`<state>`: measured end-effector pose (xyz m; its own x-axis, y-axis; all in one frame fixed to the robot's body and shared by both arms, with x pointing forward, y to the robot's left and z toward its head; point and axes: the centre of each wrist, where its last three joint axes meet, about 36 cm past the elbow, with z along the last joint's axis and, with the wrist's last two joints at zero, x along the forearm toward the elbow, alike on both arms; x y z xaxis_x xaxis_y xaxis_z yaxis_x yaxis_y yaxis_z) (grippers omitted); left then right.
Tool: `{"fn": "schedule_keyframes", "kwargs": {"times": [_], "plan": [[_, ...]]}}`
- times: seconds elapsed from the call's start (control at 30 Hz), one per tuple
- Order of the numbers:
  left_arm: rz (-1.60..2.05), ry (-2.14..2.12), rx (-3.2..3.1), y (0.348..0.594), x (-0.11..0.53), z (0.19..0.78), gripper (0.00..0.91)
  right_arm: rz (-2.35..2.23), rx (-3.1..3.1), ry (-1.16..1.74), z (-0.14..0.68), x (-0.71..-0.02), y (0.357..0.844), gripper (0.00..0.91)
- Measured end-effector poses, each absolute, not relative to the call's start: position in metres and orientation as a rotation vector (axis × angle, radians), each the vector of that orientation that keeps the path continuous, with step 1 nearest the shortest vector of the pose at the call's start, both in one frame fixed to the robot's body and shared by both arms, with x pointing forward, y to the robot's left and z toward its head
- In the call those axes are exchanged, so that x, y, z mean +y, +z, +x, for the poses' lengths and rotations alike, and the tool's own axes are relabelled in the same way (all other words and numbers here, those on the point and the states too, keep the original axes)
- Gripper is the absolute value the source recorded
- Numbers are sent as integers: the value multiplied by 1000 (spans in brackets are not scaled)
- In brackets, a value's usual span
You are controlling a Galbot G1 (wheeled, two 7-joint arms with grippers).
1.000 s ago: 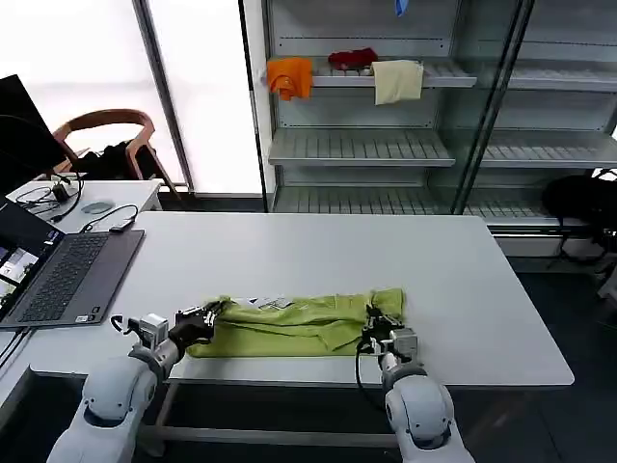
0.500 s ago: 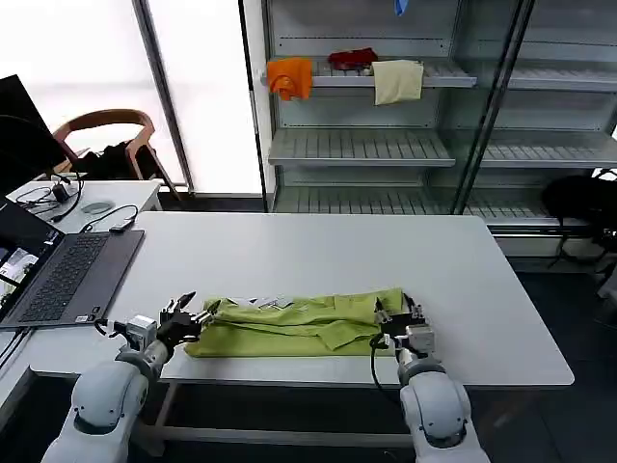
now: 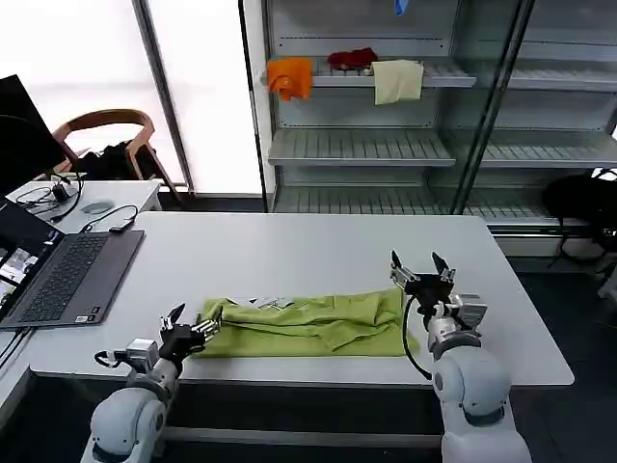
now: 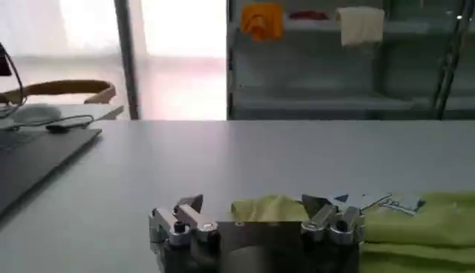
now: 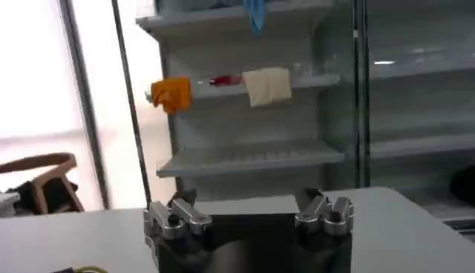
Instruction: Fold and organize the clothes.
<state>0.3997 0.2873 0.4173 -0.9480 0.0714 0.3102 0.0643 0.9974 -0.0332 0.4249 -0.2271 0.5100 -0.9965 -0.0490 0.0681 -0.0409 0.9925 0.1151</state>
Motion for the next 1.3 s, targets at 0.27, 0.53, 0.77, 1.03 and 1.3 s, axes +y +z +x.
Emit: {"fn": "schedule_keyframes", "kwargs": {"times": [0.27, 0.53, 0.77, 1.03, 1.3], "plan": [[-23, 110, -2807, 402, 274, 395, 534, 62, -3077, -195, 423, -235, 514, 907], [7, 139, -2797, 394, 264, 396, 0, 55, -3076, -201, 422, -237, 513, 907], [6, 157, -2795, 388, 256, 398, 0, 52, -3074, -191, 423, -240, 514, 907], [12, 149, -2805, 386, 252, 401, 0, 49, -3055, -186, 424, -243, 508, 907], [1, 115, -2822, 384, 251, 402, 0, 41, -3050, -187, 427, -245, 506, 907]]}}
